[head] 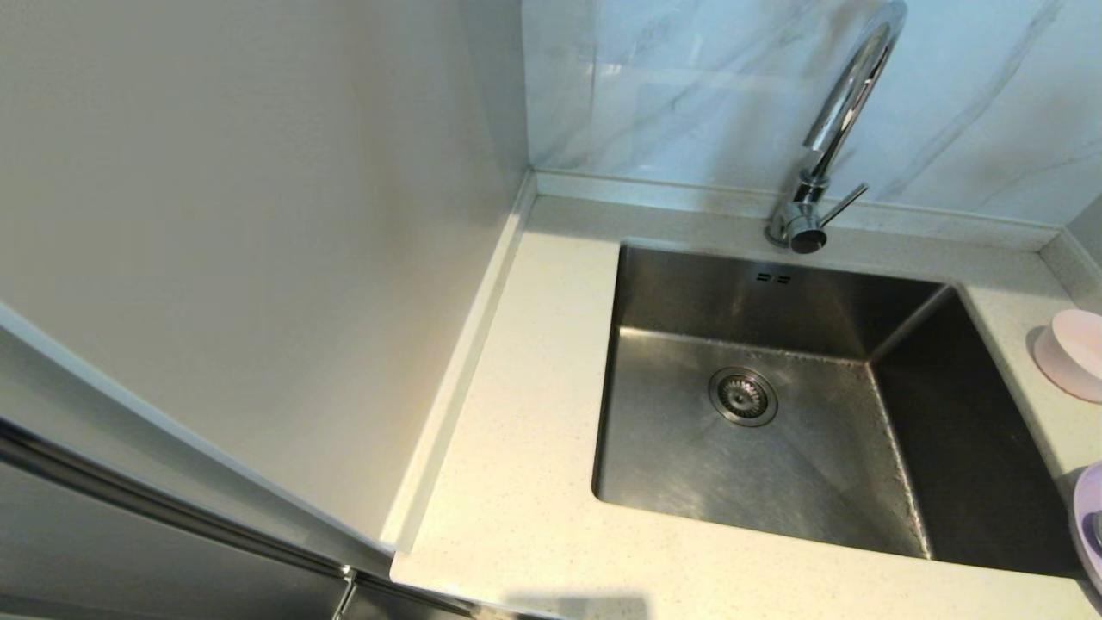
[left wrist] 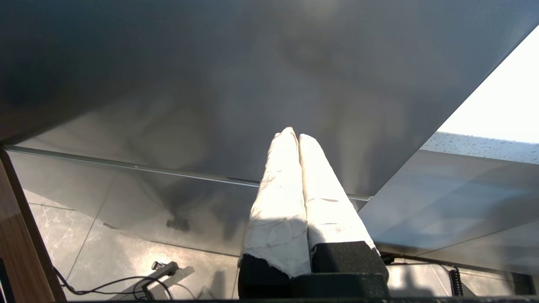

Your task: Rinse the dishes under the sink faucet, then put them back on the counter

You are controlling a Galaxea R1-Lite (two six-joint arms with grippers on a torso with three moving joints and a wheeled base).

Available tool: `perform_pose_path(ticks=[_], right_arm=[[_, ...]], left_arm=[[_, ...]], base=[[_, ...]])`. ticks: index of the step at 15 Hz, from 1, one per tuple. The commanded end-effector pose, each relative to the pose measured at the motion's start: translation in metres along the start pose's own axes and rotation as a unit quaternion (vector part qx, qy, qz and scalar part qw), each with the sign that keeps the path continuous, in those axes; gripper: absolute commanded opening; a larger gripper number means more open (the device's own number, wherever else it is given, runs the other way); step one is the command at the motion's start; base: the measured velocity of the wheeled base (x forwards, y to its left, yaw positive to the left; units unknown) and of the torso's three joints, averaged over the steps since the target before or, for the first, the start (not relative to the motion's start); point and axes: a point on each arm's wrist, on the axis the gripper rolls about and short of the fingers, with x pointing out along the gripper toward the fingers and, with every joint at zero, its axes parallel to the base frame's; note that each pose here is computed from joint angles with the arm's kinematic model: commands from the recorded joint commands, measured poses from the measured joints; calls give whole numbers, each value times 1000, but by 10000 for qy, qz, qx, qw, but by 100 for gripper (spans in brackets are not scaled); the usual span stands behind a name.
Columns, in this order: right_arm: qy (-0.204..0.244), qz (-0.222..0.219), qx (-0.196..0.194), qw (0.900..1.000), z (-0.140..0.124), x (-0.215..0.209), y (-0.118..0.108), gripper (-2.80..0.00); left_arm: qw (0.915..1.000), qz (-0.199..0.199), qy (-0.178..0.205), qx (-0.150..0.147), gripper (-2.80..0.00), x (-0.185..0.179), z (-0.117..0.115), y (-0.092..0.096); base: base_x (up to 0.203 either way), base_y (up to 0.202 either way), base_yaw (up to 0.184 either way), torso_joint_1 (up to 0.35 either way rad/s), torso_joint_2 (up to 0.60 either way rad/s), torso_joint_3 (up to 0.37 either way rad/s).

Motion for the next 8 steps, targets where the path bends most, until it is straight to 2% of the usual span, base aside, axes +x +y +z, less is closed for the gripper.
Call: perform_pose_path(ticks=[1, 6, 8], right_arm=[[297, 75, 44, 9995, -16, 6, 1, -280], [755, 111, 162, 9970, -42, 13, 3, -280], [589, 70, 161, 9981, -50, 18, 3, -280]], left_arm=[[10000, 3, 2, -2, -280, 0, 0, 0], [10000, -1, 2, -2, -280, 0, 0, 0], [10000, 3, 2, -2, -280, 0, 0, 0]], base=[[0, 0, 0, 0, 0, 0], [0, 0, 0, 0, 0, 0], [0, 0, 0, 0, 0, 0]])
